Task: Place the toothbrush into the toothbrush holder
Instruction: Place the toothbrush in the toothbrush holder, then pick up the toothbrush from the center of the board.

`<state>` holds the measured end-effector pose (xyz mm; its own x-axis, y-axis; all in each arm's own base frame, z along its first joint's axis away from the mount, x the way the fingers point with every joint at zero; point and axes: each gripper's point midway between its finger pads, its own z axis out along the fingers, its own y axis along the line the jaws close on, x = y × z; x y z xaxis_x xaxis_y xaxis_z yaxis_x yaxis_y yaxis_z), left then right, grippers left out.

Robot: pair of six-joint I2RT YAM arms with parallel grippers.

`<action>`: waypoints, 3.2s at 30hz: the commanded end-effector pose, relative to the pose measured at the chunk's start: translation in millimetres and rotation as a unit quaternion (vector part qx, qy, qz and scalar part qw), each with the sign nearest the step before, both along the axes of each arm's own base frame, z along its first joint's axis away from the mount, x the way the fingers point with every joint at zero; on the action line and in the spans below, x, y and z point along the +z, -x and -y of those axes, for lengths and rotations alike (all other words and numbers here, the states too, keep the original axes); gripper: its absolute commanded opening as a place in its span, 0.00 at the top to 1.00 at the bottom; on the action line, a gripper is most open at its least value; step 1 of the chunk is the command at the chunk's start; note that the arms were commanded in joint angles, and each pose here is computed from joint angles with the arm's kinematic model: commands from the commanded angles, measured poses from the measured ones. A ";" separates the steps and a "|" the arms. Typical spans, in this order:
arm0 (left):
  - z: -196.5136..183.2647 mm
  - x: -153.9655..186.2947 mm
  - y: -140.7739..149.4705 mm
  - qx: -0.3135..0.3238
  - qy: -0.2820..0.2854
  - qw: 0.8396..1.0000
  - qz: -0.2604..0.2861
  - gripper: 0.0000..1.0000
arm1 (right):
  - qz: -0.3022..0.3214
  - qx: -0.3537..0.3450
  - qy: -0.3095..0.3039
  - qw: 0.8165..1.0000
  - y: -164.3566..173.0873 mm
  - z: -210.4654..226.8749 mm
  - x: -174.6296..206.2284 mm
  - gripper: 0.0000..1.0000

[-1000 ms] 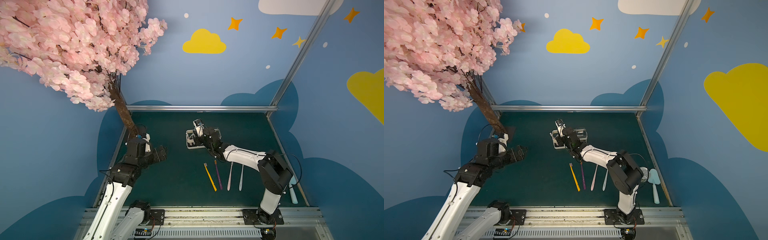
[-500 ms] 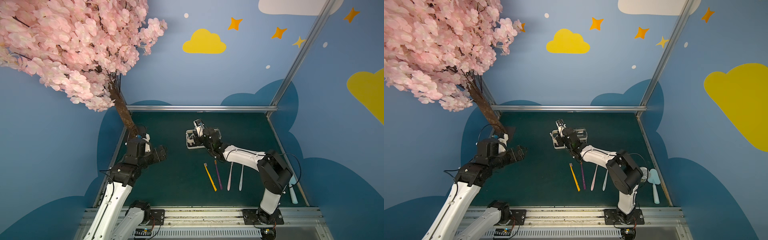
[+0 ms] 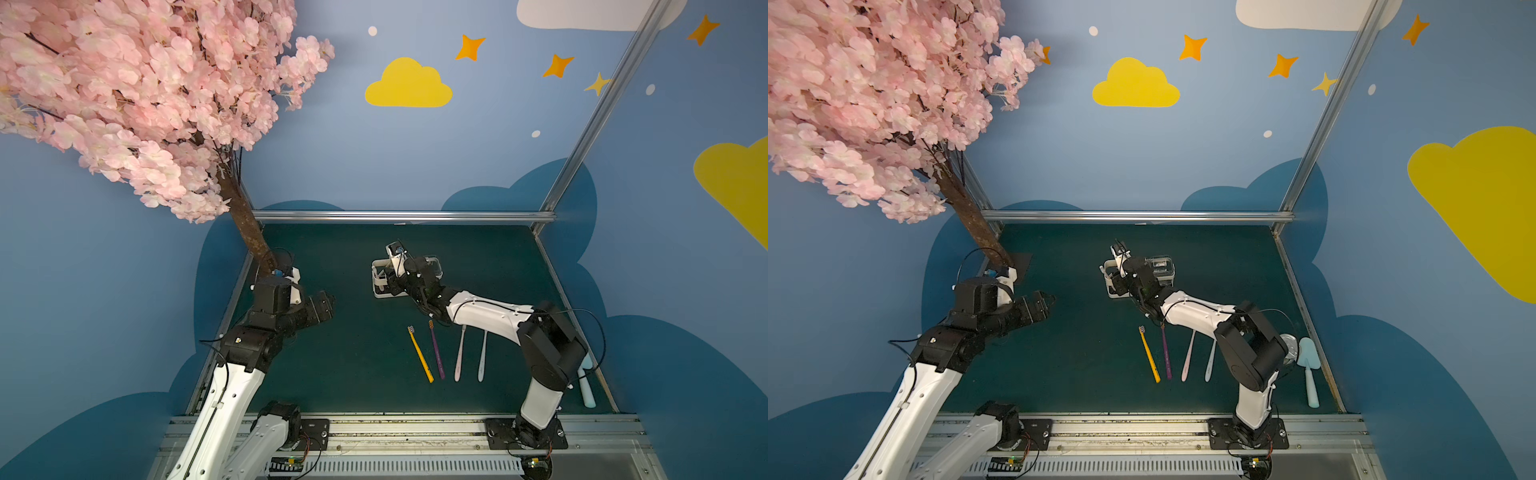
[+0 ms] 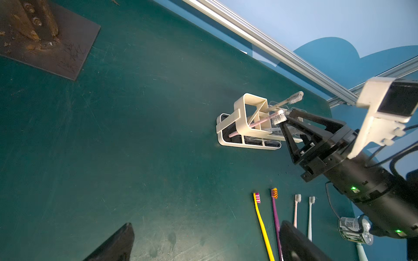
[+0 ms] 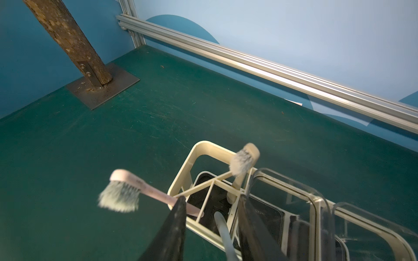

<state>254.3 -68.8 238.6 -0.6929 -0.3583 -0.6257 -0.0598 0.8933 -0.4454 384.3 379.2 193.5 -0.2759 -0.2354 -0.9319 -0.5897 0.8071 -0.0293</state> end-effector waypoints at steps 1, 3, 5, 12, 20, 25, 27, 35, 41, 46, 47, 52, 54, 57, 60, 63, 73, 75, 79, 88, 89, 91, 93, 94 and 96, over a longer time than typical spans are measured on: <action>0.2 0.9 -1.5 -0.002 0.002 1.000 0.004 0.00 | 0.038 -0.004 -0.025 0.999 7.0 5.1 52.7 0.60; 0.0 0.5 -1.7 -0.001 0.002 1.000 0.004 0.00 | 0.048 -0.008 -0.025 0.998 10.2 10.7 65.4 0.59; -0.1 0.5 -1.8 -0.001 0.002 1.000 0.004 0.01 | 0.059 -0.010 -0.026 0.998 14.4 17.5 78.8 0.59; -2.0 -1.2 -1.6 0.003 -0.002 1.000 0.000 0.00 | 0.015 0.035 0.012 0.999 57.8 42.1 75.3 0.57; -2.3 -5.3 -2.6 0.006 -0.003 1.000 -0.010 0.00 | -0.147 0.020 0.051 0.988 125.9 87.0 -30.7 0.56; -1.9 -6.9 -3.4 0.005 -0.004 1.000 -0.014 0.00 | -0.219 -0.005 0.078 0.973 140.8 99.0 -89.3 0.56; -3.2 -7.2 -2.8 0.007 -0.007 1.000 -0.015 0.01 | -0.237 -0.006 0.088 0.967 145.8 98.7 -104.7 0.56; -4.2 -8.1 -2.5 0.009 -0.009 1.000 -0.016 0.00 | -0.292 0.008 0.110 0.950 151.7 80.0 -146.9 0.57; -3.9 -7.9 -2.6 0.008 -0.008 1.000 -0.015 0.00 | -0.296 -0.009 0.131 0.946 145.4 79.9 -159.4 0.57; -3.5 -7.6 -2.6 0.007 -0.007 1.000 -0.015 0.00 | -0.299 -0.016 0.144 0.943 139.3 78.4 -168.9 0.57; -3.4 -8.1 -2.6 0.007 -0.007 1.000 -0.016 0.00 | -0.298 -0.020 0.146 0.943 137.4 78.5 -170.1 0.57; -3.3 -7.4 -3.0 0.007 -0.007 1.000 -0.014 0.00 | -0.307 -0.038 0.148 0.939 128.9 79.3 -180.1 0.58; -3.2 -8.5 -3.0 0.006 -0.007 1.000 -0.016 0.00 | -0.314 -0.046 0.149 0.937 125.7 81.2 -184.7 0.59; -3.0 -8.8 -3.2 0.006 -0.007 1.000 -0.017 0.01 | -0.323 -0.057 0.147 0.933 121.8 84.6 -189.6 0.61; -3.1 -9.0 -3.4 0.006 -0.007 1.000 -0.017 0.00 | -0.327 -0.061 0.144 0.932 120.4 86.6 -191.0 0.64; -2.7 -9.0 -3.5 0.005 -0.007 1.000 -0.017 0.00 | -0.326 -0.065 0.144 0.932 119.2 88.9 -190.5 0.66; -2.7 -8.6 -3.5 0.005 -0.007 1.000 -0.016 0.00 | -0.333 -0.064 0.142 0.930 122.9 90.6 -188.5 0.80; -2.7 -9.2 -3.4 0.005 -0.007 1.000 -0.017 0.00 | -0.332 -0.061 0.139 0.931 122.5 89.1 -187.1 0.84; -2.5 -9.3 -3.4 0.005 -0.006 1.000 -0.018 0.00 | -0.332 -0.059 0.132 0.932 121.6 86.2 -183.7 0.89; -0.2 -11.6 -4.7 0.001 -0.003 1.000 -0.023 0.00 | -0.307 -0.046 0.098 0.946 113.4 72.9 -146.3 1.00; 0.4 -12.0 -5.0 -0.001 -0.002 1.000 -0.024 0.00 | -0.300 -0.042 0.091 0.949 112.0 70.4 -137.9 1.00; 3.2 -12.4 -5.0 -0.007 0.002 1.000 -0.024 0.00 | -0.280 -0.035 0.072 0.957 107.8 65.4 -116.0 1.00; 6.1 -12.3 -4.7 -0.013 0.008 1.000 -0.023 0.01 | -0.255 -0.026 0.050 0.965 104.8 61.0 -90.7 1.00; 8.2 -11.7 -4.7 -0.018 0.011 1.000 -0.022 0.00 | -0.243 -0.024 0.039 0.969 103.1 60.0 -79.0 1.00; 15.1 -10.5 -4.0 -0.033 0.020 0.999 -0.018 0.00 | -0.218 -0.020 0.017 0.976 100.2 59.3 -54.1 1.00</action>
<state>259.3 -74.6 227.9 -0.7285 -0.3531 -0.5870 -0.0634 0.8880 -0.4555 275.7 309.6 89.5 -0.7242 -0.2973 -0.6222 -0.4937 0.8535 0.1668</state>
